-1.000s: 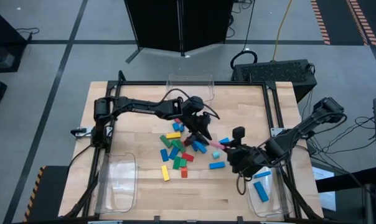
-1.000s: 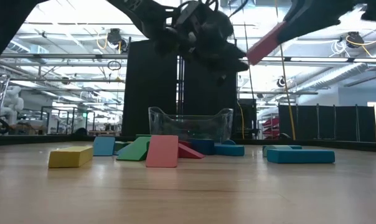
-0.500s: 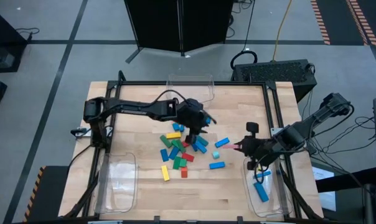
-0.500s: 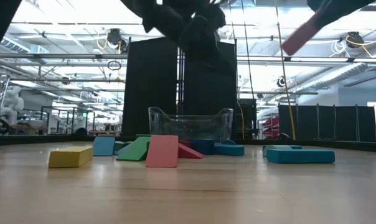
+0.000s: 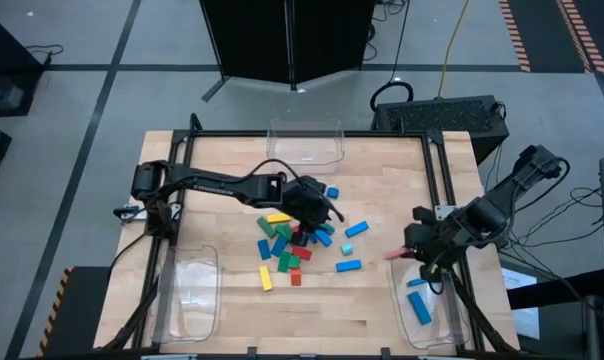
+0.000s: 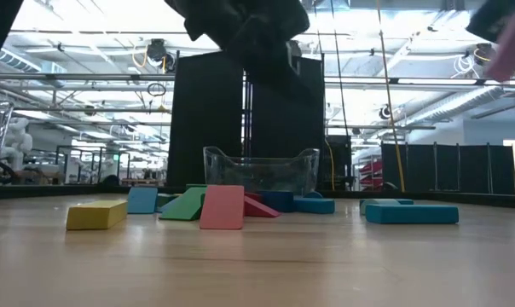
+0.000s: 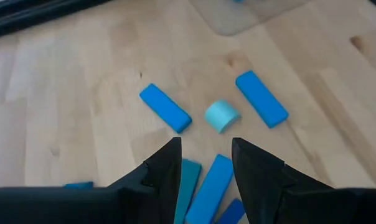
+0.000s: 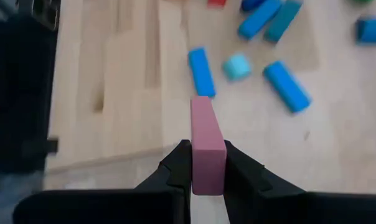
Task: Sort blocks by size
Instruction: Put the pink rectangle block into the bottom right transparent bin
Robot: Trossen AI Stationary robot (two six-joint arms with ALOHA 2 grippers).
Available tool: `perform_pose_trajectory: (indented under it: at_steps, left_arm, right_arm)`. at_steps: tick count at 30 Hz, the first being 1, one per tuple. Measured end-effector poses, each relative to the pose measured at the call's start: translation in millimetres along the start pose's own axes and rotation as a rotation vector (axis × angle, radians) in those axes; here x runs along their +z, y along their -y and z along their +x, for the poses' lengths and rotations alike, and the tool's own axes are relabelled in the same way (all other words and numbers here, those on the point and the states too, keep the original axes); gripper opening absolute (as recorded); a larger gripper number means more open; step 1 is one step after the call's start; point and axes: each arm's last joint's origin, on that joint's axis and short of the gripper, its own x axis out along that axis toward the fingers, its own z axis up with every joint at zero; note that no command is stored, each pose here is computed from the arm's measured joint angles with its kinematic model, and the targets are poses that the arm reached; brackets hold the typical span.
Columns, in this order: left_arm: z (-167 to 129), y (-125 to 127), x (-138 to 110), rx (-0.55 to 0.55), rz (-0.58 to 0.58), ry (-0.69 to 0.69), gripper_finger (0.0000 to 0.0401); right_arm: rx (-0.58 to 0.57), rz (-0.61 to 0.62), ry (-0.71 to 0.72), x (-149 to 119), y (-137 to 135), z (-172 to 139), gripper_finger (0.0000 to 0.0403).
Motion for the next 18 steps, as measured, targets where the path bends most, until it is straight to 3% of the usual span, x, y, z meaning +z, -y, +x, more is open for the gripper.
perform_pose_trajectory:
  at_steps: [13,18]
  left_arm:
    - [11.2,7.0,-29.7,-0.036,-0.067,-0.038,0.0143]
    - [13.3,9.3,-37.3,-0.044,-0.073,-0.061,0.0143]
  right_arm:
    - [0.069,0.103,-0.104,-24.2,-17.9,-5.0,0.005]
    - [0.041,0.103,-0.146,-41.6,-20.8,5.2,0.005]
